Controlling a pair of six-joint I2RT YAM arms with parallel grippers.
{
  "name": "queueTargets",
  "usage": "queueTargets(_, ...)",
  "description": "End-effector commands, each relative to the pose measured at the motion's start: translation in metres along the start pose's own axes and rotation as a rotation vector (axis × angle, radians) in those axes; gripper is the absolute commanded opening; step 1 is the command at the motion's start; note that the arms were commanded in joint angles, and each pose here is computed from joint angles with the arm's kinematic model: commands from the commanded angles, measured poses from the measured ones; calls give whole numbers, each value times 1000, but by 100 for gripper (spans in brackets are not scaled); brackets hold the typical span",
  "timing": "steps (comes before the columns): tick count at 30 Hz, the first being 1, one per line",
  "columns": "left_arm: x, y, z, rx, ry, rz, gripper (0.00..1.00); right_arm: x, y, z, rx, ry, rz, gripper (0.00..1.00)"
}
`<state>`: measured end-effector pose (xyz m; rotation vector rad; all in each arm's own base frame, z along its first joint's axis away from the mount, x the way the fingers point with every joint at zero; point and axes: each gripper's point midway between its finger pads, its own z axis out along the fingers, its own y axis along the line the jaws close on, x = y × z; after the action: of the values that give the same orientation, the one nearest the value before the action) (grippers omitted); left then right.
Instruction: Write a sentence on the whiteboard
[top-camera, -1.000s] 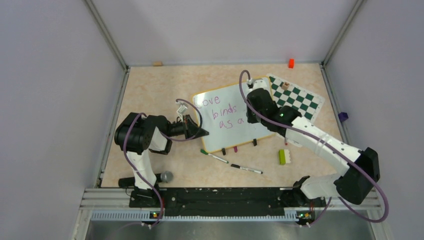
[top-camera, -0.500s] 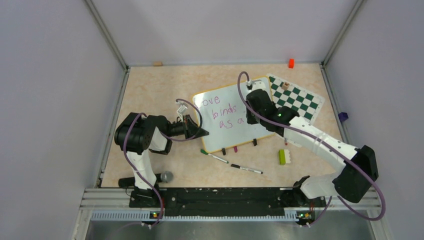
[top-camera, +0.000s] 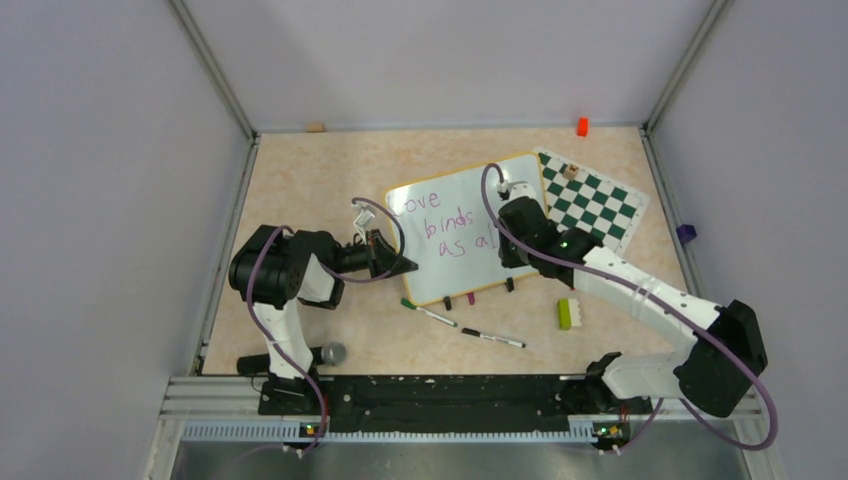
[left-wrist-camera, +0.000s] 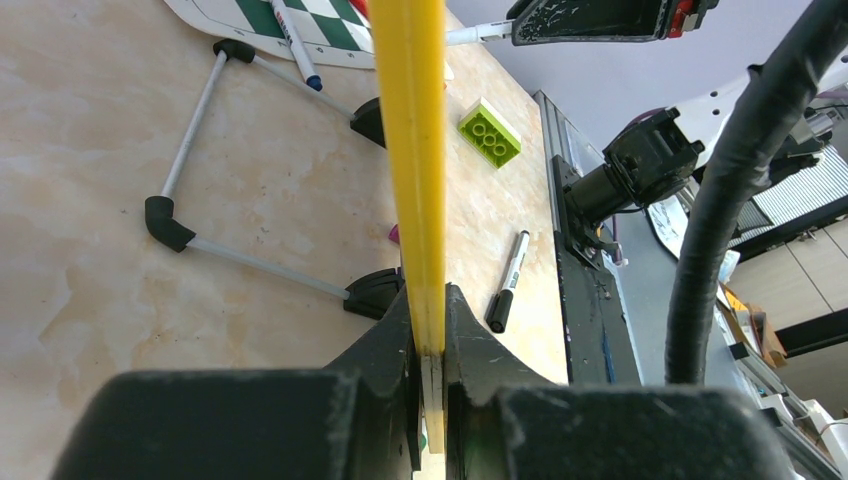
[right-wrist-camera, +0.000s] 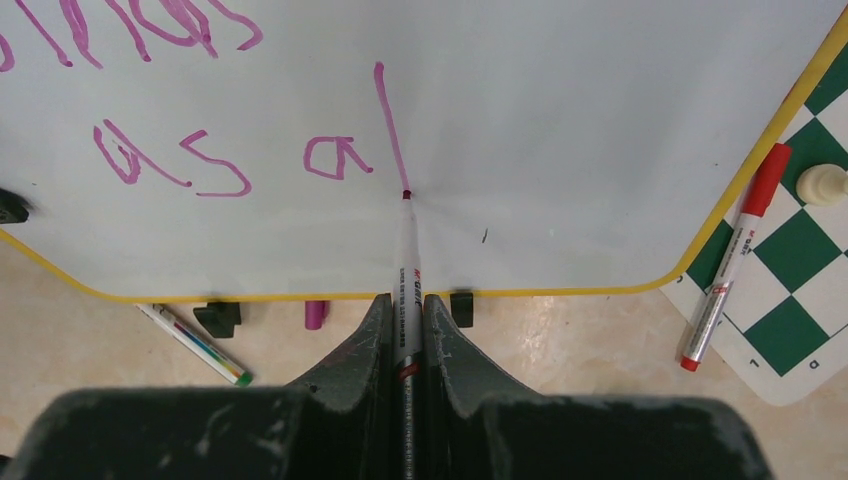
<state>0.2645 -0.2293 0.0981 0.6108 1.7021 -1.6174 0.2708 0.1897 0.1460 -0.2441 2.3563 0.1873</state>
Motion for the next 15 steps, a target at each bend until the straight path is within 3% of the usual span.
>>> queueTargets(1, 22, -16, 1, 107, 88, 97, 0, -25, 0, -13, -17, -70, 45, 0)
queueTargets(7, 22, -16, 1, 107, 87, 100, 0, -60, 1, -33, -16, -160, 42, 0)
queueTargets(15, 22, -15, 1, 107, 88, 98, 0, -84, -4, -28, 28, -190, 31, 0)
